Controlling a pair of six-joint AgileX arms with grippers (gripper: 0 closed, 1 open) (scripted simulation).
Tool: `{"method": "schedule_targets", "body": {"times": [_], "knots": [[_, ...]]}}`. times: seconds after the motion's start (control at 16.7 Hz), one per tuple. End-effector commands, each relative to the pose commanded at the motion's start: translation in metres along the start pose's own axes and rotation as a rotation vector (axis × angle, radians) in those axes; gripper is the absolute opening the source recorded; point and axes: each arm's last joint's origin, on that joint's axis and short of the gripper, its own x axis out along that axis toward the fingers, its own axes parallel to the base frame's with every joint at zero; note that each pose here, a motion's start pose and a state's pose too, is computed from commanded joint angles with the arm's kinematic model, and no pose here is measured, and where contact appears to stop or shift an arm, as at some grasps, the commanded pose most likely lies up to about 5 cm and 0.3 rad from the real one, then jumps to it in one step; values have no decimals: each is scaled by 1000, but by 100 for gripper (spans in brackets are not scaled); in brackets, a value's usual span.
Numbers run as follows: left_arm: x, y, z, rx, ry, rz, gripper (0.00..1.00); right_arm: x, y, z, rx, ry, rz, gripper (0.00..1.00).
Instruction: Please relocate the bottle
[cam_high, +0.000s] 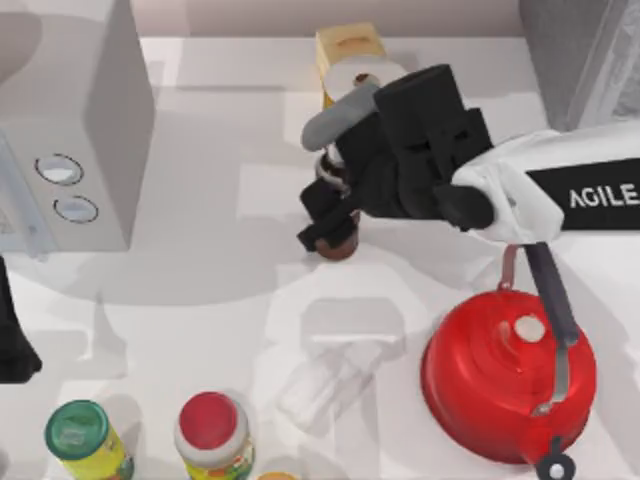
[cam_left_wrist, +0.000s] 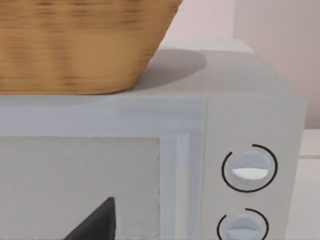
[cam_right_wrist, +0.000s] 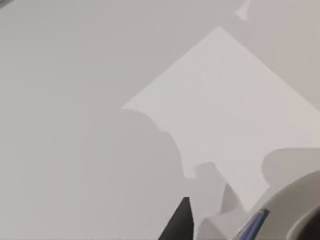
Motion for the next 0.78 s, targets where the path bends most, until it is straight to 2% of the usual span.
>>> {"method": "schedule_targets", "body": {"times": [0.12,0.18,0.78], "knots": [[0,0,0,0,0,0,100,0,0,0,0,0,0,2],[0,0,0,0,0,0,100,0,0,0,0,0,0,0],[0,0,0,0,0,0,100,-5,-5,0,12,-1,-12,0]]}}
